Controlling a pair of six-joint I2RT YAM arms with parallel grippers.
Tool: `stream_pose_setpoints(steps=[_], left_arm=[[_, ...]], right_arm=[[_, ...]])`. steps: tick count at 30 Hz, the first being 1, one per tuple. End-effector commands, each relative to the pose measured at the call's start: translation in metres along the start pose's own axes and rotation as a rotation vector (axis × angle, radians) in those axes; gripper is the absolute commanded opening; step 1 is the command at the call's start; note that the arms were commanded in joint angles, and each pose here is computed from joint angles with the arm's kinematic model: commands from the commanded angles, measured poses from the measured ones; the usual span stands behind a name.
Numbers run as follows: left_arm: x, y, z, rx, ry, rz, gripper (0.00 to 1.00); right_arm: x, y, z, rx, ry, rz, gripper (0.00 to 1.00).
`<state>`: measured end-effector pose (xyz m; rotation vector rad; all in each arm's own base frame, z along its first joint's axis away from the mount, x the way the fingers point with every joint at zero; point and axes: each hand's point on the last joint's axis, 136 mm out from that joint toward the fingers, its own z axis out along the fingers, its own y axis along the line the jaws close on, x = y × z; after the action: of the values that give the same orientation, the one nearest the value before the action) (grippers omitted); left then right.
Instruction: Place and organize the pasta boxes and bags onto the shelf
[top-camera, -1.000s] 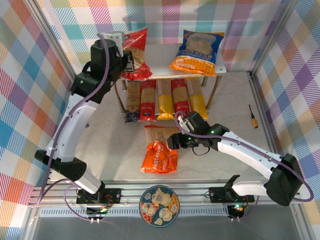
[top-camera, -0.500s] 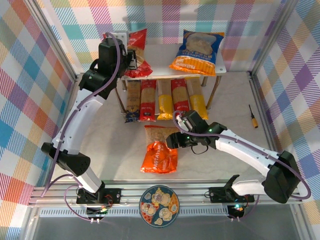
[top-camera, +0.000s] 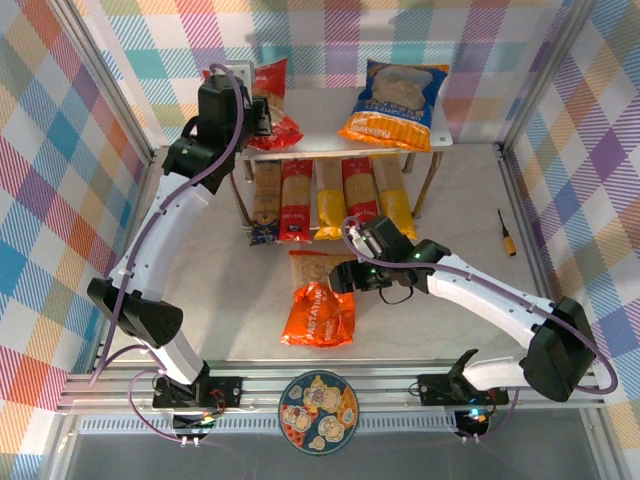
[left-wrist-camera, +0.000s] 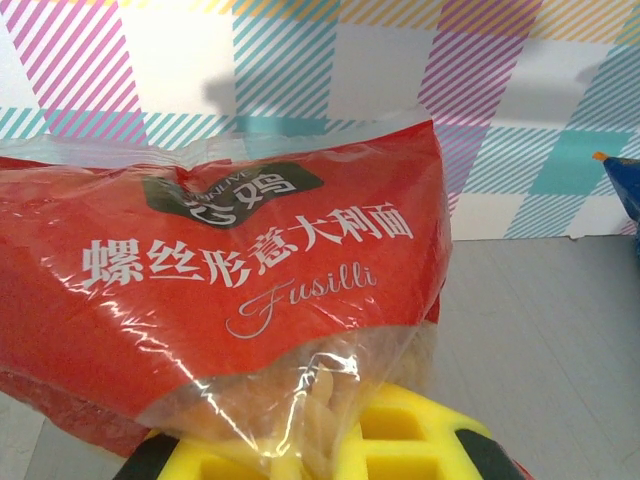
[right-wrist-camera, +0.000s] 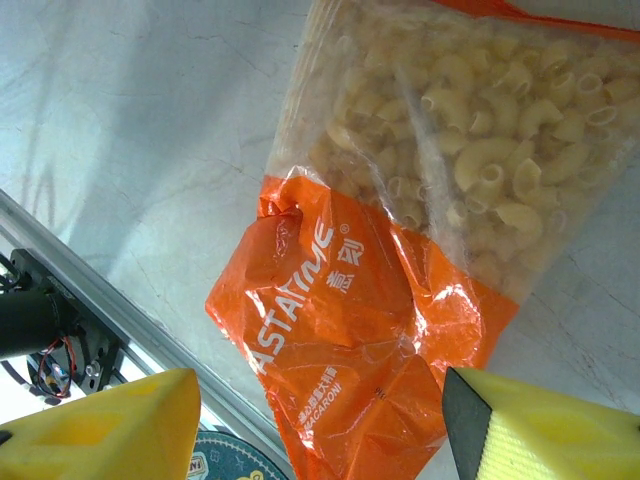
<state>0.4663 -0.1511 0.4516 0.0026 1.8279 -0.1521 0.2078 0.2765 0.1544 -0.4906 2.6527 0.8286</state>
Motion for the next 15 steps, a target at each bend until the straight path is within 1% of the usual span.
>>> stream_pose_setpoints(steps=[1,4,9,15], left_arm=[[-0.013,0.003,0.004,0.017,-0.057,-0.014,0.07],[-0.004,0.006,0.013,0.015,-0.032,-0.015,0.08],[0.007,0.004,0.027,0.042,-0.001,-0.011,0.18],[0.023,-0.007,0.042,0.104,0.036,0.008,0.26]], right_arm=[[-0.001,0.004,-0.002,0.0,0.01,-0.028,0.66],[-0.001,0.004,-0.002,0.0,0.01,-0.026,0.66],[0.0,0.003,-0.001,0.005,0.015,-0.025,0.66],[0.0,0.003,-0.001,0.007,0.015,-0.021,0.66]])
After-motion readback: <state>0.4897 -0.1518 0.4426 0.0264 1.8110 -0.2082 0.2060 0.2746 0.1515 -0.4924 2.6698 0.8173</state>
